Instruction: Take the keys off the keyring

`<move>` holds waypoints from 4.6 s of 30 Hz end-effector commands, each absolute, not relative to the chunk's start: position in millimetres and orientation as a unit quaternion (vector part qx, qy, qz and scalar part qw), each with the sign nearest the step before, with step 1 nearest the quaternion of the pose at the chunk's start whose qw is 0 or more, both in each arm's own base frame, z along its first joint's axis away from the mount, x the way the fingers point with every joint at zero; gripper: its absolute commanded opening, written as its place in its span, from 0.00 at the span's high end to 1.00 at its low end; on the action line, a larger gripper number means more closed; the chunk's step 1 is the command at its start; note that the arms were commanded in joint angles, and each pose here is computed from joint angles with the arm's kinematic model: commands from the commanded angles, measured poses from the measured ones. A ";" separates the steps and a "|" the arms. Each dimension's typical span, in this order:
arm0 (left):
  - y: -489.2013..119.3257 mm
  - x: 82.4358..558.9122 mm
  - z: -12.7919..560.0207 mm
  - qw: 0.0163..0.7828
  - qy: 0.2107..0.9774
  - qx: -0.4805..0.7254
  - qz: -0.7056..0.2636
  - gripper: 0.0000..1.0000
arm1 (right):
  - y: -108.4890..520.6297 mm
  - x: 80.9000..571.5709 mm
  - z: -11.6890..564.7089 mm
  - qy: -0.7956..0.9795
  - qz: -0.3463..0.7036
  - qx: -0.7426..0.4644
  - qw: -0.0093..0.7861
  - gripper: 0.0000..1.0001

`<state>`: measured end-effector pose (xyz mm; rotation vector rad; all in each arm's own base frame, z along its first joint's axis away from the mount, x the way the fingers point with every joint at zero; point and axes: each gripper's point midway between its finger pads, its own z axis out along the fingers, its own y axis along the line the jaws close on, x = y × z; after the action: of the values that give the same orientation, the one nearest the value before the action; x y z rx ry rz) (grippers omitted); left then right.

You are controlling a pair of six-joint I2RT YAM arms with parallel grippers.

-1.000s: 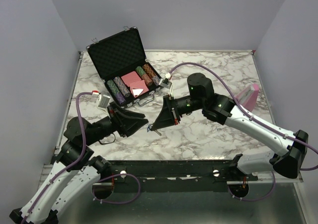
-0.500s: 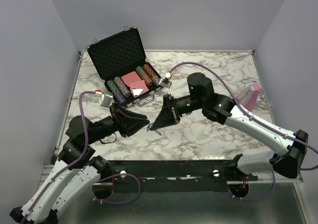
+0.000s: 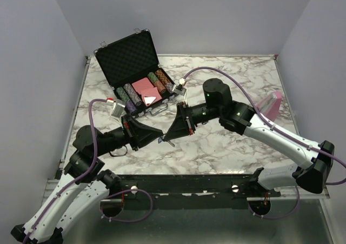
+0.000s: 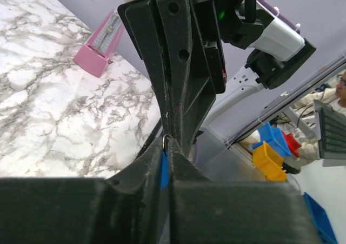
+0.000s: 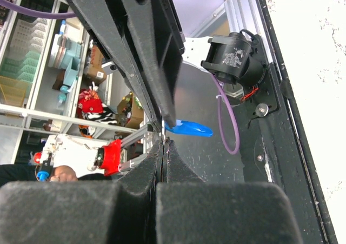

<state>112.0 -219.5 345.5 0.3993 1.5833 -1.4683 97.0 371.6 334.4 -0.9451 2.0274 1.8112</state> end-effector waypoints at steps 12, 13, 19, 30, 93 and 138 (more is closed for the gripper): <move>-228.0 102.0 331.8 0.399 0.675 0.215 -0.582 1.00 | 370.5 88.7 345.1 0.681 0.625 -0.360 0.126 0.99; -228.8 100.4 331.0 0.392 0.677 0.220 -0.583 1.00 | 369.9 87.6 344.9 0.679 0.625 -0.363 0.124 0.99; -232.0 95.6 320.6 0.352 0.698 0.244 -0.574 1.00 | 367.3 85.1 344.1 0.680 0.618 -0.377 0.118 0.99; -236.7 83.5 314.3 0.283 0.712 0.296 -0.570 1.00 | 361.8 78.8 342.1 0.676 0.609 -0.401 0.103 0.99; -177.6 127.0 362.1 0.517 0.641 0.019 -0.566 0.41 | 373.9 98.4 351.8 0.699 0.638 -0.281 0.156 0.99; -212.5 111.1 345.5 0.460 0.645 0.117 -0.599 0.75 | 385.7 103.7 348.9 0.702 0.637 -0.284 0.143 0.99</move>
<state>116.0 -208.8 342.6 0.2403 1.5970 -1.4579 104.4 381.5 335.7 -0.8049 2.0734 1.8285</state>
